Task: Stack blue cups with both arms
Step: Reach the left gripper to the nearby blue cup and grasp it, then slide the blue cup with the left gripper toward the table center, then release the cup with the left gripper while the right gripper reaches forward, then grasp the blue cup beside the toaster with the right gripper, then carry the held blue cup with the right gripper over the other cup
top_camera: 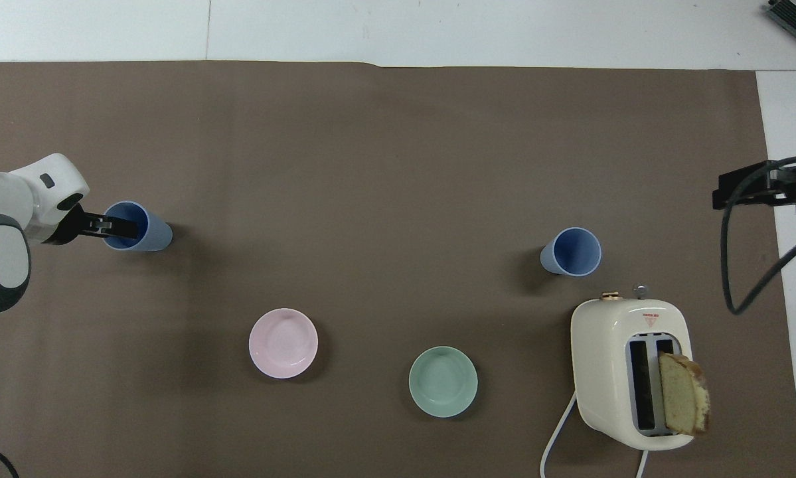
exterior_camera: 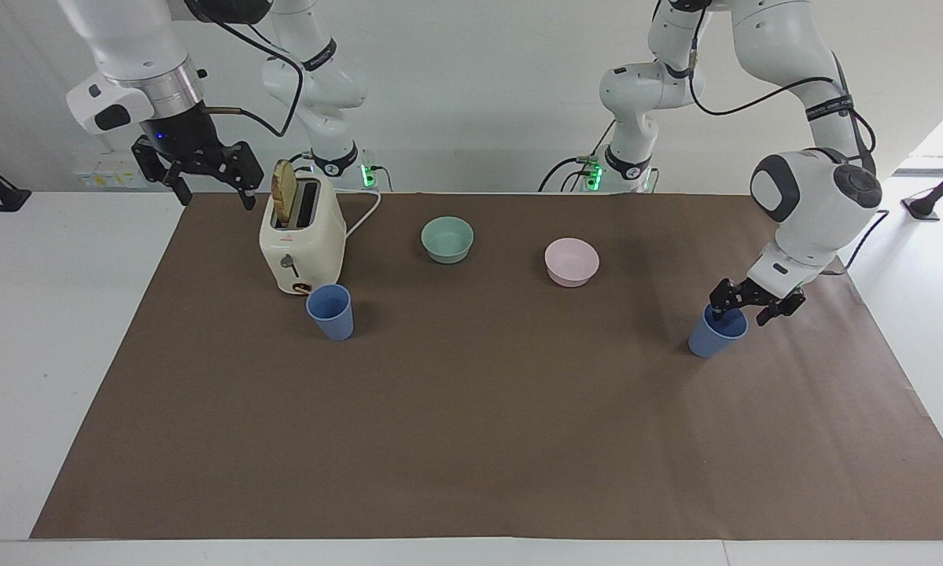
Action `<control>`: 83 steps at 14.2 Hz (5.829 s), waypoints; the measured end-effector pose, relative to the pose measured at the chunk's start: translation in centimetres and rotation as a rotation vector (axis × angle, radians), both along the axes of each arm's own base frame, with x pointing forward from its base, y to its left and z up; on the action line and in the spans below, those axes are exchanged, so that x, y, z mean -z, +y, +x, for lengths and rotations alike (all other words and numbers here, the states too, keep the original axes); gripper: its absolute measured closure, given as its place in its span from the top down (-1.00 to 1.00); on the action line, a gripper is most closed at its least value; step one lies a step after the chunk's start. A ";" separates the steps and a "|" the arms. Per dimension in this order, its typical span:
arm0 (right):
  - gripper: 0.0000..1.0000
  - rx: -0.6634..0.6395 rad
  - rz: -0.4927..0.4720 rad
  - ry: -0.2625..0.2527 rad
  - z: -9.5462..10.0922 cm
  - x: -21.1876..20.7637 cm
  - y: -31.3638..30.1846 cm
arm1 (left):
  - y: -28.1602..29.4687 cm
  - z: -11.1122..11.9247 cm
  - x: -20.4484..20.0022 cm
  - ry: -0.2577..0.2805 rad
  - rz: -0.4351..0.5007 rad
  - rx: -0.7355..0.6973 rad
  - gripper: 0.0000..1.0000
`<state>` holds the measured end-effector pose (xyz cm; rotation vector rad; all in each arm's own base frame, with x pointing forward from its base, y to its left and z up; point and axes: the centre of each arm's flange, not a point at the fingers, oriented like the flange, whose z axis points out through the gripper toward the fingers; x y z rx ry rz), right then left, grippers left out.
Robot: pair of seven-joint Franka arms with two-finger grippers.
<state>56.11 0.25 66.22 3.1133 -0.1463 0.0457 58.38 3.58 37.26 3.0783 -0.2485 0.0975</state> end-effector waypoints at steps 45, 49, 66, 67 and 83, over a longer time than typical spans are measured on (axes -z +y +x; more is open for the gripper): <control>1.00 -0.017 0.087 0.060 2.7 20.1 3.5 | -11.2 -3.3 -20.4 0.018 -0.013 -0.009 1.00; 1.00 -0.007 0.093 0.115 2.4 25.8 4.0 | -9.5 -3.6 -24.1 0.032 0.003 -0.017 1.00; -0.92 -0.083 0.076 0.101 2.3 28.9 5.7 | -9.5 -3.7 -25.6 0.071 0.020 -0.007 1.00; -0.92 -0.083 0.077 0.100 2.6 28.4 5.7 | -9.5 -3.7 -25.6 0.071 0.020 -0.007 1.00; -0.92 -0.185 0.112 0.026 5.2 14.0 22.0 | -9.5 -3.8 -26.0 0.063 0.019 -0.006 1.00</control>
